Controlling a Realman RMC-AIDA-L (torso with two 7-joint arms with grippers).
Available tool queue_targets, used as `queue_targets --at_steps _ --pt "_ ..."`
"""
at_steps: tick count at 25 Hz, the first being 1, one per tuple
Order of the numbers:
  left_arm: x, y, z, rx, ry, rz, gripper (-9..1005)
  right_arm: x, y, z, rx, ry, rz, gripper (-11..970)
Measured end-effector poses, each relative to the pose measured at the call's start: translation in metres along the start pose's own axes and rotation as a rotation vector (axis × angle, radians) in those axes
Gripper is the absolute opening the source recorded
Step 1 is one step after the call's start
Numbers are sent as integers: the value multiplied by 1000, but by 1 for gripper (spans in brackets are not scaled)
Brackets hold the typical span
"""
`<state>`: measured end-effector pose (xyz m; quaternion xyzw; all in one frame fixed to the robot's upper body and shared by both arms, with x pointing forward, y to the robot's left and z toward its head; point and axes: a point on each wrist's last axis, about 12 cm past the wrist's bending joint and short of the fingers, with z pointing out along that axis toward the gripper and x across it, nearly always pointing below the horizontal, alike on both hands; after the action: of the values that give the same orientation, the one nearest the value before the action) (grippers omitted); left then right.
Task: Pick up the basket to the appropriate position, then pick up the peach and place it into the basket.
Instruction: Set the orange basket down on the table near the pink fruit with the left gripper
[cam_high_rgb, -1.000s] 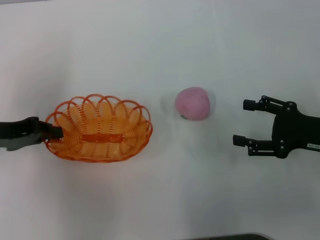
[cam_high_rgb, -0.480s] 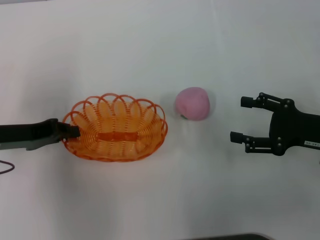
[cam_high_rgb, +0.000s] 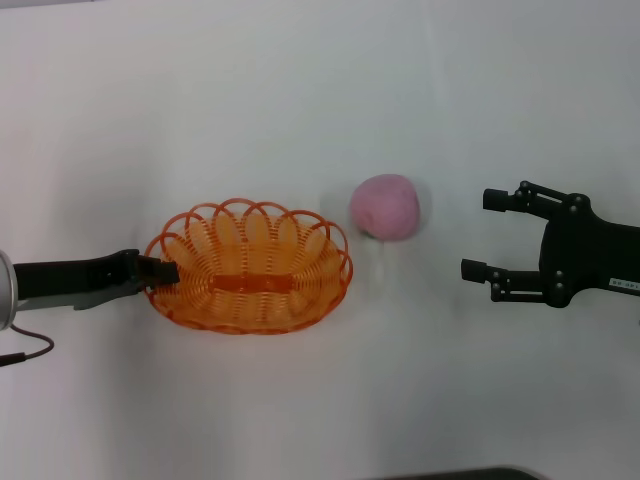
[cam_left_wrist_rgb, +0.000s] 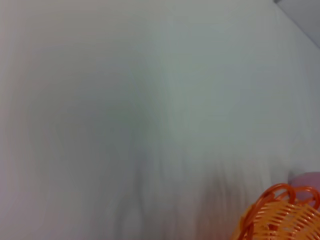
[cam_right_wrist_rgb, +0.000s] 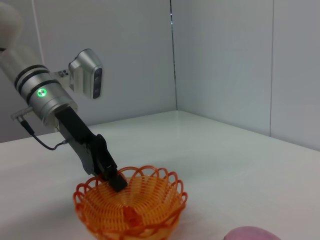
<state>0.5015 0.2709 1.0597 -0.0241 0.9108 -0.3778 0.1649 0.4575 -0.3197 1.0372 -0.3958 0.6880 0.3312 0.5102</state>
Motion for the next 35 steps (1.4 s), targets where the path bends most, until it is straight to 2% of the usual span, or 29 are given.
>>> queue_targets --at_steps 20,35 --pt "-3 -5 8 -24 -39 33 68 -2 -2 2 -3 -1 -6 924" --pt "-1 -1 10 -29 -48 -25 69 -2 -1 2 -5 -3 -6 925"
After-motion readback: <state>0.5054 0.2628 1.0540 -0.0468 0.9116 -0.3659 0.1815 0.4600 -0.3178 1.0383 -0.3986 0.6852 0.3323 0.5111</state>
